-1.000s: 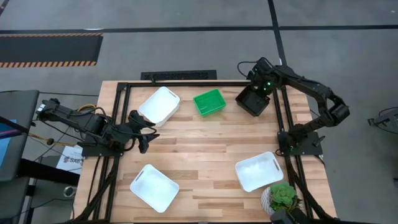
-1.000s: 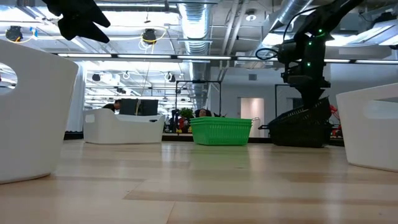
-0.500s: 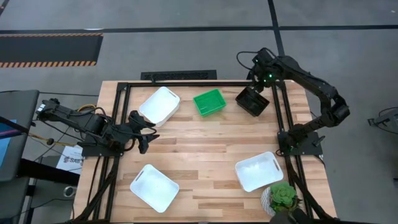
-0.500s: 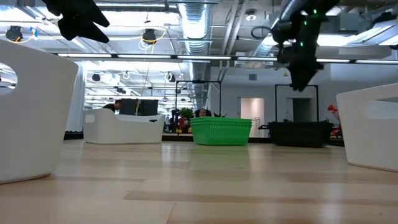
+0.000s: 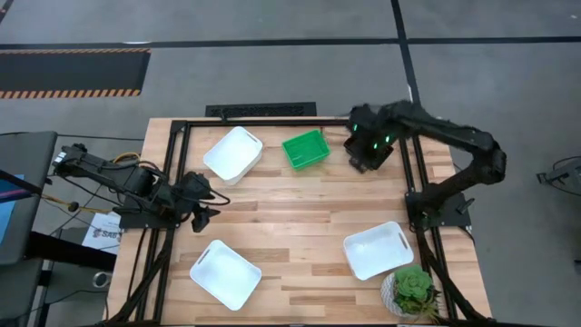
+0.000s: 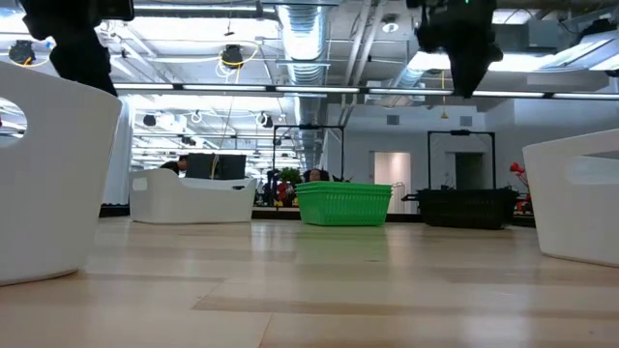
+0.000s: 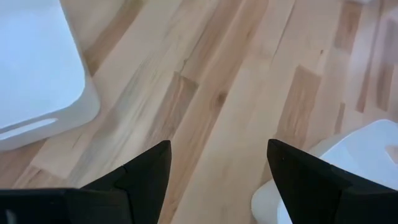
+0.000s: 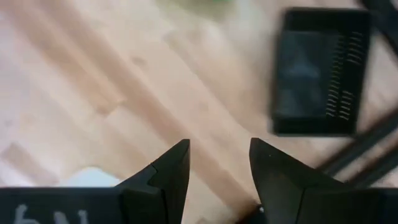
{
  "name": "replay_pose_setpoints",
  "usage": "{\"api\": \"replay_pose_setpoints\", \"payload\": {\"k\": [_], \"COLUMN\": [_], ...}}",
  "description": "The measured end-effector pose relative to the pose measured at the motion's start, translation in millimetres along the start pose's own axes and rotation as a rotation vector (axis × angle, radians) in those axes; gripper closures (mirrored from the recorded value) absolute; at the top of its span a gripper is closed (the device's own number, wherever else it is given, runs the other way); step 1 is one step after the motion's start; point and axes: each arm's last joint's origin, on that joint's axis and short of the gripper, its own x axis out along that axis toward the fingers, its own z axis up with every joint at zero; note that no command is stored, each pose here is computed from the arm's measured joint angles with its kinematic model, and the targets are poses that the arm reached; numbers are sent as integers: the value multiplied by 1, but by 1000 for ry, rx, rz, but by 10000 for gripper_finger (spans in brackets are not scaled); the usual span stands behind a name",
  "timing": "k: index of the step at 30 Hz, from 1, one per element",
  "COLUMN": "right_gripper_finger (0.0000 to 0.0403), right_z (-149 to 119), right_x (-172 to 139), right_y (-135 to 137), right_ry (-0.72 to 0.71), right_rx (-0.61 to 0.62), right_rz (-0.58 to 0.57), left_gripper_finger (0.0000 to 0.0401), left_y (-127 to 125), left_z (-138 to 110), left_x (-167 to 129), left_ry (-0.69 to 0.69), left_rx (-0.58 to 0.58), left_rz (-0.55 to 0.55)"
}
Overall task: Stack baskets by color
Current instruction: Stack the bottom right white bin on top of the top white bin
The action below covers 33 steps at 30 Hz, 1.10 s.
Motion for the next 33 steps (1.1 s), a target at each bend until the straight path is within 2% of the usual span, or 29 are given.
{"api": "replay_pose_setpoints", "payload": {"k": [7,11,14,19,24,33], "right_gripper_finger": [217,222,223,221,218,225], "right_z": [-31,-54,-75,-110,-139,-154], "right_x": [-9,-11,-2,33,63,97], "right_y": [79,113,131,142,141,136], "right_ry": [-136,-228,-232,-146,-66,13], "right_rx": [-131,-150,-176,-191,-279,-369], "right_rz": [116,159,177,127,61,77], "left_gripper_finger": [147,147,147,147,147,147], "left_y": [1,2,2,2,2,2], "left_z": [0,0,1,2,2,2], "left_x": [0,0,0,0,0,0], "left_ry": [-2,-28,-41,-63,-66,-70], "left_rx": [17,21,38,41,41,37], "left_rz": [16,43,54,73,76,81]}}
